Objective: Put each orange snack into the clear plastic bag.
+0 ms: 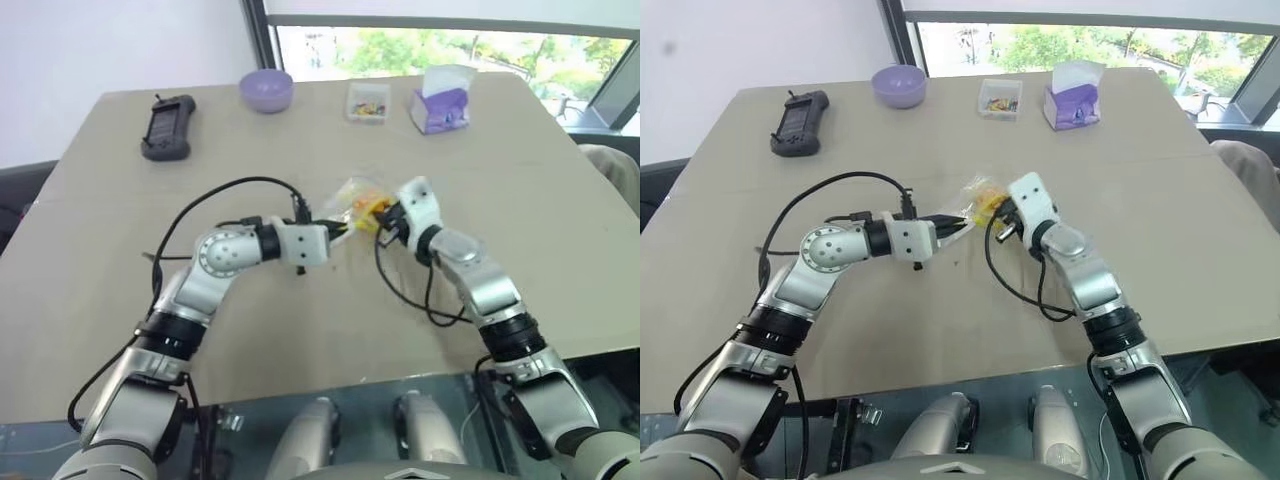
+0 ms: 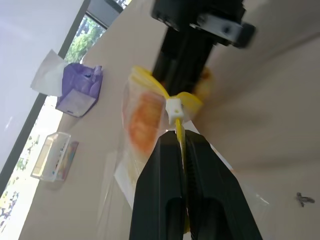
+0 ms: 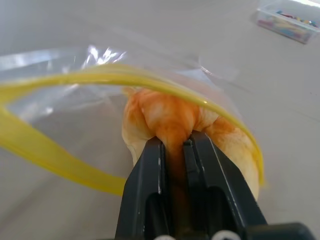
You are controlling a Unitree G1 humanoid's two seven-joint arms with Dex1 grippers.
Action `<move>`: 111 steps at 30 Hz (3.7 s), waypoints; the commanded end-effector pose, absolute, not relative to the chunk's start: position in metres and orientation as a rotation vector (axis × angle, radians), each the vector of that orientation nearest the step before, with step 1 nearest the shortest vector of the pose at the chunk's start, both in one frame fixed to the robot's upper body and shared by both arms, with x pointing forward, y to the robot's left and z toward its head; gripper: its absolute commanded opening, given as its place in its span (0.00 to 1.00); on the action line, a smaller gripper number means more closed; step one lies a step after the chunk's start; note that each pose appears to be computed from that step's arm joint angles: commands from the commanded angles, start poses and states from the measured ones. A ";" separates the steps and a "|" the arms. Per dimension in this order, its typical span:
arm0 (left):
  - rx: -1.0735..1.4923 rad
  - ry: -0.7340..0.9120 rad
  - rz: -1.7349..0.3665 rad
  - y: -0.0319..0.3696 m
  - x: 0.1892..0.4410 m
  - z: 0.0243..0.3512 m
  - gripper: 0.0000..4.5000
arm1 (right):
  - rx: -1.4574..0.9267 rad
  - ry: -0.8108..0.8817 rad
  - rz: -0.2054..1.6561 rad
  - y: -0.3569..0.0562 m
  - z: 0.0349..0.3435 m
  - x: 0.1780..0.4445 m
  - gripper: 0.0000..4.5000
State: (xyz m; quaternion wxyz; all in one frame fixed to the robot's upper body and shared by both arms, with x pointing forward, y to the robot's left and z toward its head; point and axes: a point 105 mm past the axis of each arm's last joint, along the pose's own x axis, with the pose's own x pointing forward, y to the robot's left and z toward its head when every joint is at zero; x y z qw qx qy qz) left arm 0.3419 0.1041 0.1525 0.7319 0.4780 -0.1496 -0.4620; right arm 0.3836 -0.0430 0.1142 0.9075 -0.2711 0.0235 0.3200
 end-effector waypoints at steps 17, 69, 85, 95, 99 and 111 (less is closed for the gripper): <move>1.114 -0.338 -0.893 0.117 0.343 0.160 0.00 | -0.228 0.041 0.790 -0.032 0.137 0.372 0.08; 0.615 -0.250 -0.796 0.136 0.368 0.208 0.00 | -0.853 -0.271 0.799 -0.085 0.187 0.360 0.44; 0.615 -0.260 -0.798 0.136 0.364 0.212 0.00 | -1.028 -0.266 0.741 -0.078 0.163 0.396 0.44; 0.540 -0.299 -0.761 0.141 0.365 0.222 0.00 | -1.036 -0.319 0.693 -0.099 0.194 0.404 0.02; 0.384 -0.327 -0.718 0.146 0.374 0.244 0.00 | -1.120 -0.374 0.556 -0.128 0.243 0.414 0.02; 0.597 -0.427 -0.724 0.121 0.391 0.241 0.00 | -1.256 -0.383 0.458 -0.163 0.260 0.410 0.02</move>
